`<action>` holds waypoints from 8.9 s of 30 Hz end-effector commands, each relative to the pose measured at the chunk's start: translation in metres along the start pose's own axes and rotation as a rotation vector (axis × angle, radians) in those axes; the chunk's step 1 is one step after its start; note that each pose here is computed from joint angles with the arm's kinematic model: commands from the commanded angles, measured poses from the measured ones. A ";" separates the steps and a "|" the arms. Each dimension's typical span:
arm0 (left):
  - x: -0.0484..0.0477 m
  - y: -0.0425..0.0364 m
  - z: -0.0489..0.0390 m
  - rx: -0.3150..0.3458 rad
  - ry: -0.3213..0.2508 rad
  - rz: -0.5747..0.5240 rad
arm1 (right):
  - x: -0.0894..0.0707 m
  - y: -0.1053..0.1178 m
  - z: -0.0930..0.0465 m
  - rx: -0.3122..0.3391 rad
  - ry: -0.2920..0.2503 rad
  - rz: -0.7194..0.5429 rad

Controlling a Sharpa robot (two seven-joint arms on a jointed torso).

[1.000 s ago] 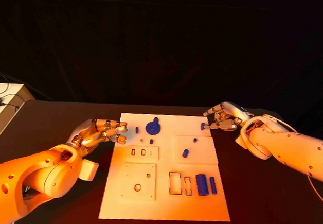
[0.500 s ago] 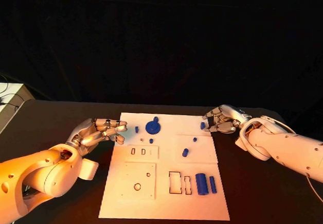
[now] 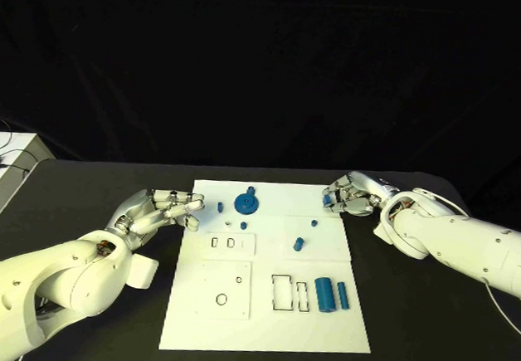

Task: Assemble the parts on the task board

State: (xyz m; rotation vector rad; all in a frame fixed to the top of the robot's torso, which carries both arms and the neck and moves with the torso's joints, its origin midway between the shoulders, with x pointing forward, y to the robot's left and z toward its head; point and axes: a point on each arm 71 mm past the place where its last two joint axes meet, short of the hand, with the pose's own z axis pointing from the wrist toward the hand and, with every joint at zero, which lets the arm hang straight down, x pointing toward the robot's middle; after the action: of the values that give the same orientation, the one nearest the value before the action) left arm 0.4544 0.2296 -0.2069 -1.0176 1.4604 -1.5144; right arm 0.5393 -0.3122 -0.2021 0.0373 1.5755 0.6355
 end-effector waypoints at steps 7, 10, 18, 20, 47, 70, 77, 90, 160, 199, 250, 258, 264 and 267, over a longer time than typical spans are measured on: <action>0.0014 -0.0010 -0.0003 0.011 0.012 -0.008 | 0.003 -0.002 0.000 0.011 0.006 -0.007; 0.0014 -0.0009 -0.0003 0.010 0.012 -0.008 | 0.003 -0.002 0.000 0.012 0.005 -0.007; 0.0008 -0.0007 -0.0003 0.008 0.010 -0.007 | 0.003 -0.002 0.000 0.012 -0.001 -0.009; 0.0008 -0.0006 -0.0002 0.008 0.010 -0.007 | 0.003 -0.002 0.000 0.012 -0.003 -0.010; 0.0010 0.0007 0.0011 0.004 0.007 -0.006 | 0.000 0.000 0.001 0.014 -0.056 -0.014; -0.0015 0.0029 0.0027 -0.008 -0.009 0.002 | 0.013 0.095 0.007 -0.045 -0.002 0.082; 0.0002 0.0035 0.0039 -0.011 -0.009 0.000 | 0.032 0.140 0.012 -0.095 0.047 0.061; 0.0026 0.0037 0.0048 -0.015 -0.009 0.000 | 0.063 0.181 0.002 -0.079 0.124 -0.008; 0.0001 0.0029 0.0021 -0.020 -0.010 0.004 | 0.103 0.194 -0.011 -0.106 0.060 -0.137; -0.0004 0.0031 0.0021 -0.022 -0.012 0.005 | 0.104 0.194 -0.011 -0.103 0.062 -0.149; 0.0025 -0.0034 0.0251 -0.339 0.120 0.394 | 0.011 0.124 -0.017 -0.015 -0.099 0.422; 0.0191 -0.0144 0.0438 -0.513 0.212 0.536 | -0.001 0.097 -0.013 0.040 -0.105 0.483; 0.0346 -0.0214 0.0638 -0.602 0.259 0.648 | -0.007 0.081 -0.010 0.071 -0.118 0.482; 0.0433 -0.0205 0.0719 -0.639 0.282 0.692 | -0.008 0.077 -0.008 0.079 -0.120 0.480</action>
State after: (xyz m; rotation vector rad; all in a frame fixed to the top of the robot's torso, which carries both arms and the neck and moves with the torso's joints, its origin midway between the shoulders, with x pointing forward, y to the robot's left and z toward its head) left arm 0.5059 0.1633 -0.1793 -0.5933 2.1673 -0.8468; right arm 0.5048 -0.2550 -0.1627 0.5089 1.4669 0.8769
